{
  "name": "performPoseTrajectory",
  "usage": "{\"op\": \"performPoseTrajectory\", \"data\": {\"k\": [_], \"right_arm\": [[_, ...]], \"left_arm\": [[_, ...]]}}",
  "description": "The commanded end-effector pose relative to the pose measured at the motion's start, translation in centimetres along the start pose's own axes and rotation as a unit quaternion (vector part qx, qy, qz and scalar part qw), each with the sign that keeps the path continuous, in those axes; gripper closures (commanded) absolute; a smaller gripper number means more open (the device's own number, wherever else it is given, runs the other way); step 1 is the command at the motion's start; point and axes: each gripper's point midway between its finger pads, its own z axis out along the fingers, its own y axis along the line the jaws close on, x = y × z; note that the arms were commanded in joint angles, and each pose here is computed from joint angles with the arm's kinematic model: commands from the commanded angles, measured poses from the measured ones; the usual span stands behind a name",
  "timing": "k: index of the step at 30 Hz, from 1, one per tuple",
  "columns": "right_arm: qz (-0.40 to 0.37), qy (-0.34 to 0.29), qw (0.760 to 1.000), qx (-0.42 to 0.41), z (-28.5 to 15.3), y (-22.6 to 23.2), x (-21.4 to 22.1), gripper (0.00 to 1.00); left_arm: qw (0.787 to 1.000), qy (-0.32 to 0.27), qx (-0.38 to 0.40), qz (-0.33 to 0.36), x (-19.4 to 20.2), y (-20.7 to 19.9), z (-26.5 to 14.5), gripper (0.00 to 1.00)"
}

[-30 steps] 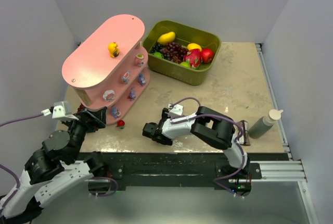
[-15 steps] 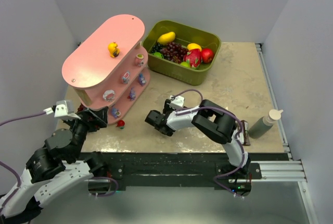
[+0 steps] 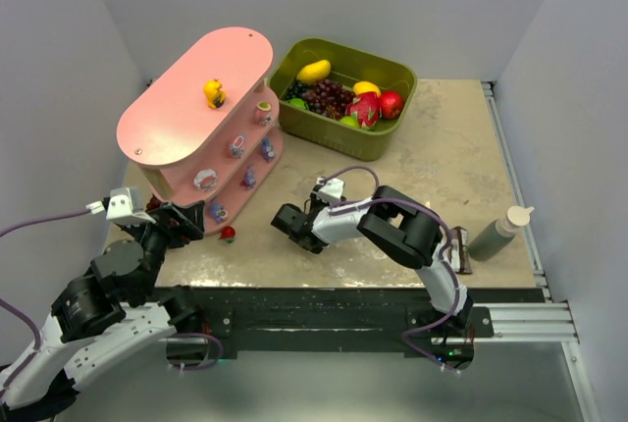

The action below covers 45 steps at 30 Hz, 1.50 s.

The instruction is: Place and organize the plastic toys onto the shelf

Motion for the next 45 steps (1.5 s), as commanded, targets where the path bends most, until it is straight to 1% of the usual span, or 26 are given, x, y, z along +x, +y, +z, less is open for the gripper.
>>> {"op": "performPoseTrajectory", "data": {"k": [1, 4, 6, 7, 8, 11, 14, 16, 17, 19, 22, 27, 29, 30, 32, 33, 34, 36, 37, 38, 40, 41, 42, 43, 44, 45], "right_arm": [[-0.077, 0.092, 0.993, 0.017, 0.3, -3.2, 6.2, 0.61], [-0.077, 0.090, 0.993, 0.020, 0.3, -3.4, 6.0, 0.68], [-0.070, 0.085, 0.994, 0.020, 0.3, -3.3, 5.5, 0.78], [-0.072, 0.079, 0.994, 0.021, 0.4, -3.6, 5.3, 0.85], [-0.070, 0.074, 0.995, 0.020, 0.4, -3.6, 4.8, 1.00], [-0.060, 0.066, 0.996, -0.003, -0.1, -3.1, 2.7, 1.00], [-0.052, 0.071, 0.995, -0.049, -1.1, -1.8, -0.3, 1.00], [-0.041, 0.068, 0.992, -0.100, -2.1, -0.3, -3.6, 1.00], [-0.045, 0.078, 0.987, -0.130, -2.8, 0.5, -4.5, 1.00], [-0.035, 0.062, 0.982, -0.174, -3.9, 2.2, -8.6, 1.00], [-0.049, 0.047, 0.970, -0.233, -5.5, 4.4, -12.9, 1.00], [-0.038, -0.020, 0.950, -0.310, -8.2, 6.8, -23.1, 1.00], [-0.046, -0.047, 0.941, -0.332, -8.9, 7.2, -26.4, 1.00], [-0.035, -0.063, 0.936, -0.344, -9.3, 7.6, -28.7, 1.00], [-0.051, -0.092, 0.919, -0.379, -10.2, 8.6, -31.1, 1.00], [-0.047, -0.109, 0.913, -0.389, -10.6, 8.7, -32.9, 1.00], [-0.041, -0.119, 0.901, -0.414, -11.2, 9.3, -33.9, 1.00], [-0.042, -0.147, 0.888, -0.433, -10.8, 9.5, -36.8, 1.00], [-0.041, -0.153, 0.883, -0.442, -10.7, 9.7, -37.6, 1.00], [-0.046, -0.162, 0.868, -0.467, -11.1, 10.3, -38.3, 1.00], [-0.043, -0.172, 0.861, -0.477, -10.0, 10.9, -40.4, 1.00], [-0.053, -0.172, 0.844, -0.504, -10.4, 11.7, -40.6, 1.00], [-0.047, -0.189, 0.839, -0.508, -10.0, 11.5, -42.9, 1.00], [-0.057, -0.186, 0.832, -0.519, -9.5, 12.5, -42.4, 1.00], [-0.064, -0.189, 0.815, -0.545, -10.0, 13.1, -42.6, 1.00], [-0.059, -0.203, 0.807, -0.551, -9.7, 13.0, -44.4, 1.00]], "left_arm": [[1.000, -0.014, -0.006, -0.021, -1.2, 0.1, -0.2, 0.12], [1.000, -0.015, -0.006, -0.024, -1.3, 0.1, -0.3, 0.12], [1.000, -0.015, -0.005, -0.024, -1.3, 0.1, -0.4, 0.12], [0.999, -0.017, -0.004, -0.027, -1.5, 0.1, -0.4, 0.12], [0.999, -0.018, -0.004, -0.027, -1.6, 0.1, -0.5, 0.12], [0.999, -0.018, -0.002, -0.029, -1.8, 0.1, -0.6, 0.12], [0.999, -0.018, -0.003, -0.028, -1.8, 0.2, -0.7, 0.12], [0.999, -0.019, -0.007, -0.027, -1.9, 0.4, -0.7, 0.12], [0.999, -0.020, -0.011, -0.029, -1.9, 0.6, -0.7, 0.12], [0.999, -0.023, -0.016, -0.029, -1.9, 0.8, -0.7, 0.12], [0.999, -0.029, -0.018, -0.028, -1.8, 0.8, -0.4, 0.12], [0.999, -0.024, -0.030, -0.021, -1.8, 1.1, -0.4, 0.12], [0.999, -0.026, -0.028, -0.025, -2.0, 1.2, -0.7, 0.12], [0.999, -0.026, -0.026, -0.027, -2.1, 1.2, -0.8, 0.12], [0.999, -0.027, -0.019, -0.031, -2.4, 1.3, -1.2, 0.12], [0.999, -0.028, -0.017, -0.033, -2.5, 1.4, -1.3, 0.12], [0.999, -0.028, -0.012, -0.036, -2.7, 1.3, -1.5, 0.12], [0.999, -0.027, -0.002, -0.042, -2.9, 1.1, -1.7, 0.12], [0.999, -0.022, 0.010, -0.045, -2.8, 0.6, -1.8, 0.12], [0.998, -0.018, 0.016, -0.050, -2.7, 0.4, -1.8, 0.12], [0.997, -0.004, 0.032, -0.063, -2.1, -0.4, -1.8, 0.13], [0.997, 0.004, 0.038, -0.068, -1.7, -0.7, -1.8, 0.14], [0.996, 0.008, 0.045, -0.074, -1.5, -1.0, -1.8, 0.15], [0.995, 0.019, 0.055, -0.077, -0.8, -1.5, -1.7, 0.15], [0.994, 0.019, 0.062, -0.083, -0.7, -1.8, -1.7, 0.15], [0.995, 0.026, 0.063, -0.079, 0.1, -1.9, -1.4, 0.16]]}}
